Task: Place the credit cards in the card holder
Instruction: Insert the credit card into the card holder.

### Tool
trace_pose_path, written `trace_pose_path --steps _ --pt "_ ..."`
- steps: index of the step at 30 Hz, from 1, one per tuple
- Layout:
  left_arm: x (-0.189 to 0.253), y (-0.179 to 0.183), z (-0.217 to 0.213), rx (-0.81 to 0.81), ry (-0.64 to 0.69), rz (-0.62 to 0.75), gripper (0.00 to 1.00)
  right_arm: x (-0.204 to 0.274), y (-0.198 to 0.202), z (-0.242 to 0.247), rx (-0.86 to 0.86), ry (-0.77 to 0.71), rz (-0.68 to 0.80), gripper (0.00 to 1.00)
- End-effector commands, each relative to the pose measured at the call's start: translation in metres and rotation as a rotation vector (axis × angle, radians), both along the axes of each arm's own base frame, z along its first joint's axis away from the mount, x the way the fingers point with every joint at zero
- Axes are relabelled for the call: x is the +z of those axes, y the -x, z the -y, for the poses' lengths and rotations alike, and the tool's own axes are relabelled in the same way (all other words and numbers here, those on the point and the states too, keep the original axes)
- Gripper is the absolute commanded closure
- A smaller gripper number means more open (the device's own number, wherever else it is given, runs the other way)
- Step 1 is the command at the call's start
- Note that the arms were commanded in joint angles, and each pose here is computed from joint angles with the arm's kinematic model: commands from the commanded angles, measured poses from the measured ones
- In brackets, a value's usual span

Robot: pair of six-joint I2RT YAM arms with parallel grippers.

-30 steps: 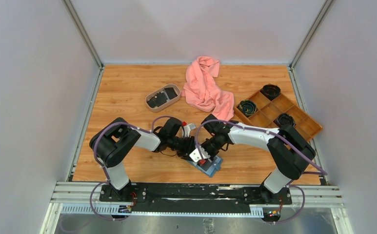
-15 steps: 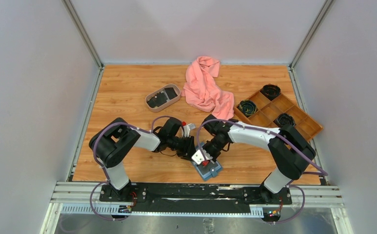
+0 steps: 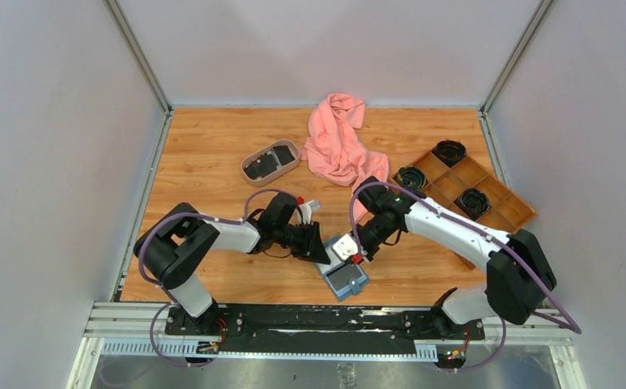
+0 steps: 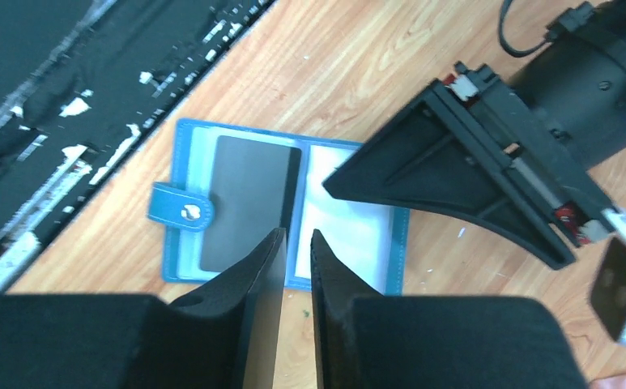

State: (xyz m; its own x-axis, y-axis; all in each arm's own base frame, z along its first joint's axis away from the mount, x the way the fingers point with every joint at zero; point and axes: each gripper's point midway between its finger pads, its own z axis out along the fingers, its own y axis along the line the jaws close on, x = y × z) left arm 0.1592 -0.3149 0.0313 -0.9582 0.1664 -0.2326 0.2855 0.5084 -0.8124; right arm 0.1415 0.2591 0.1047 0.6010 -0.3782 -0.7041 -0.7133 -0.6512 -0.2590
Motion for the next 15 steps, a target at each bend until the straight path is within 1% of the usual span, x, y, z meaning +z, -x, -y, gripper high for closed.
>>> trace_pose_path --steps 1,4,9,15 --pt "0.017 -0.010 -0.002 0.045 0.014 0.079 0.67 0.009 0.036 0.021 0.013 0.027 -0.143 0.78" --pt "0.028 -0.017 -0.002 0.066 0.027 0.135 0.66 0.005 0.046 0.031 0.013 0.040 -0.149 0.75" --pt "0.053 -0.026 -0.008 0.106 0.056 0.268 0.66 0.002 0.052 0.038 -0.007 0.062 -0.167 0.70" --pt "0.108 -0.036 -0.022 0.174 0.143 0.487 0.65 -0.003 0.056 0.043 -0.028 0.114 -0.219 0.69"
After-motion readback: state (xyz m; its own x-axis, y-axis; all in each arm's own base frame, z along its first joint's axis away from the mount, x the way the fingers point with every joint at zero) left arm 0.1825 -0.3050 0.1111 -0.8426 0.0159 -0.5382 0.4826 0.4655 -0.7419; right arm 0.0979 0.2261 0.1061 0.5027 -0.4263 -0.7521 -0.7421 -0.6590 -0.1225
